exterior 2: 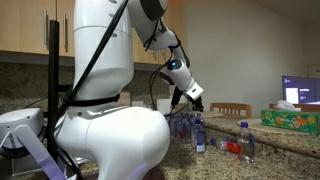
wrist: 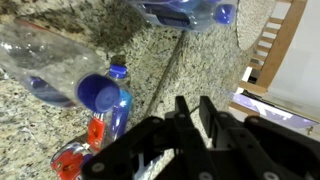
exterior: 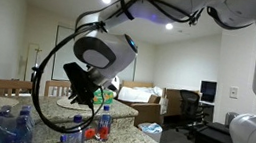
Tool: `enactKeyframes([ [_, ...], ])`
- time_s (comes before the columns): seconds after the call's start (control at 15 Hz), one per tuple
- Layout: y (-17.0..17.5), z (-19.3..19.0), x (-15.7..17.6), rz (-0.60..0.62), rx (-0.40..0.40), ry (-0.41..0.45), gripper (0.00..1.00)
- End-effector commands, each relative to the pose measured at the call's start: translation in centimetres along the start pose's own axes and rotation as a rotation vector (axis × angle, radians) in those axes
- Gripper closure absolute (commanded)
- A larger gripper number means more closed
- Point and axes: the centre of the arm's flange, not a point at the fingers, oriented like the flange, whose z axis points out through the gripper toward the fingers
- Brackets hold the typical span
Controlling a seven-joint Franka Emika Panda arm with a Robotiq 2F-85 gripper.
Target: Put one bottle upright
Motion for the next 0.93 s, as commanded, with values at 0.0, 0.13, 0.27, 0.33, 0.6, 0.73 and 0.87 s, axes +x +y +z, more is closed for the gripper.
enactKeyframes([
  [0.0,-3.4,-2.2,3.1,0.046,0.110,0.051,0.49],
  [0.13,-3.3,-1.2,2.9,0.024,0.078,0.042,0.62],
  [0.27,-5.0,-2.4,4.8,0.050,0.125,0.068,0.48],
  [0.33,-5.3,-2.8,5.1,0.055,0.133,0.072,0.44],
  [0.6,-5.3,-2.8,4.9,0.053,0.134,0.069,0.44],
  [0.73,-5.3,-2.8,4.9,0.052,0.134,0.069,0.44],
  [0.87,-5.3,-2.8,4.9,0.052,0.134,0.069,0.44],
])
